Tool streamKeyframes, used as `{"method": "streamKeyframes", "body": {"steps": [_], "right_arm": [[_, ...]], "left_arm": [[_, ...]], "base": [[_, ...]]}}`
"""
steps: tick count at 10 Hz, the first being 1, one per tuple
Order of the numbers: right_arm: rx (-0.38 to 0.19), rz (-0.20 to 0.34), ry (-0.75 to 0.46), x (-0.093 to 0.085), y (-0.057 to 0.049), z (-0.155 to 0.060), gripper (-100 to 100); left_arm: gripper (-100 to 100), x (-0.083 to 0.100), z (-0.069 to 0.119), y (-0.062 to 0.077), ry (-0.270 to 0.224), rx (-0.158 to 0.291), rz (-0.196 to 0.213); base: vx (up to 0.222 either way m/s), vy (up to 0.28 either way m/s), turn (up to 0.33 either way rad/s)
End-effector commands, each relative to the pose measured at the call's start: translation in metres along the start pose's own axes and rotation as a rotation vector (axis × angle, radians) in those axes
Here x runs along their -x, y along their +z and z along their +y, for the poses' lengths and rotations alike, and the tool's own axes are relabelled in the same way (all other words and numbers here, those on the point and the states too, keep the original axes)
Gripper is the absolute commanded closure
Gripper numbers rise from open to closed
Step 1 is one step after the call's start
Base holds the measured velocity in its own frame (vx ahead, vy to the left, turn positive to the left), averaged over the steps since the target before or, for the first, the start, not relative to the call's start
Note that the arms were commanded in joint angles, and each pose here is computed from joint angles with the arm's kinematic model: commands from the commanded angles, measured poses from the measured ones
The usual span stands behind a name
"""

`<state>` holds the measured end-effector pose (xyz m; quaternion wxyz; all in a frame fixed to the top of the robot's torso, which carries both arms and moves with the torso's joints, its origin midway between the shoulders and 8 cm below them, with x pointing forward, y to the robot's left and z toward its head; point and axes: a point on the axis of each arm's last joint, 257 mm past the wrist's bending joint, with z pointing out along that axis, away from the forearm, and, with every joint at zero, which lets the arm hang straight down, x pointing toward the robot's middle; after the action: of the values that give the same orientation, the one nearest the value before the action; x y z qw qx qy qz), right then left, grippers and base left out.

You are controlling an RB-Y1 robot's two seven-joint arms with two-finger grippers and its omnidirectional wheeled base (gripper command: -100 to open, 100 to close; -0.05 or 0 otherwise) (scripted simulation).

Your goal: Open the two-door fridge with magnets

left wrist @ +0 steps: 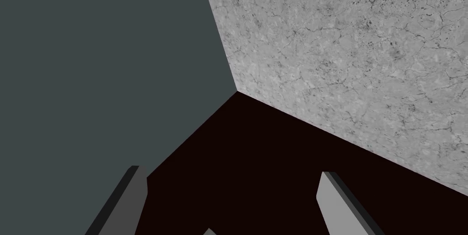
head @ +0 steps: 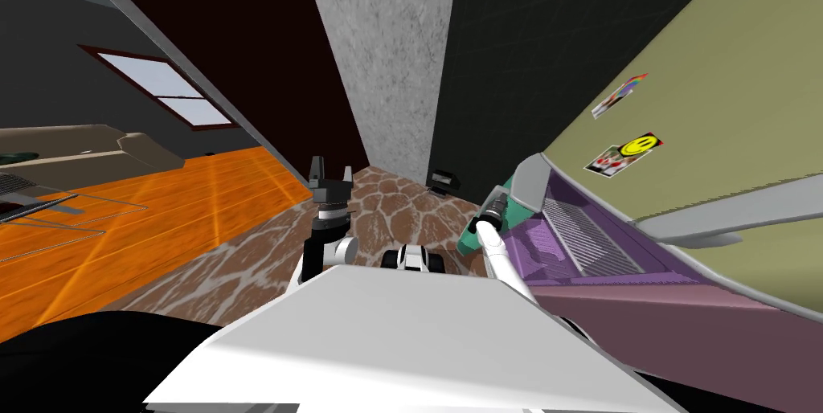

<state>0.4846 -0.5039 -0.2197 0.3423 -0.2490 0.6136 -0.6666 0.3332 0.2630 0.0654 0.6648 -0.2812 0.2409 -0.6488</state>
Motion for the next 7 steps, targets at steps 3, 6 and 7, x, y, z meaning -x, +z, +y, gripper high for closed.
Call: {"method": "streamKeyframes", "body": {"steps": [3, 6, 7], "right_arm": [[0.014, 0.022, 0.087, 0.0051, 0.0115, -0.006, -100], [0.017, 0.024, 0.098, 0.0059, 0.013, -0.0065, -100], [0.022, 0.029, 0.118, 0.0075, 0.0156, -0.0073, -100]], "left_arm": [[0, 0.0, 0.0, 0.0, 0.0, 0.0, 0.0], [0, 0.0, 0.0, 0.0, 0.0, 0.0, 0.0], [0, 0.0, 0.0, 0.0, 0.0, 0.0, 0.0]], "base": [[-0.004, 0.021, -0.035], [0.002, 0.014, -0.003], [-0.001, 0.006, -0.026]]}}
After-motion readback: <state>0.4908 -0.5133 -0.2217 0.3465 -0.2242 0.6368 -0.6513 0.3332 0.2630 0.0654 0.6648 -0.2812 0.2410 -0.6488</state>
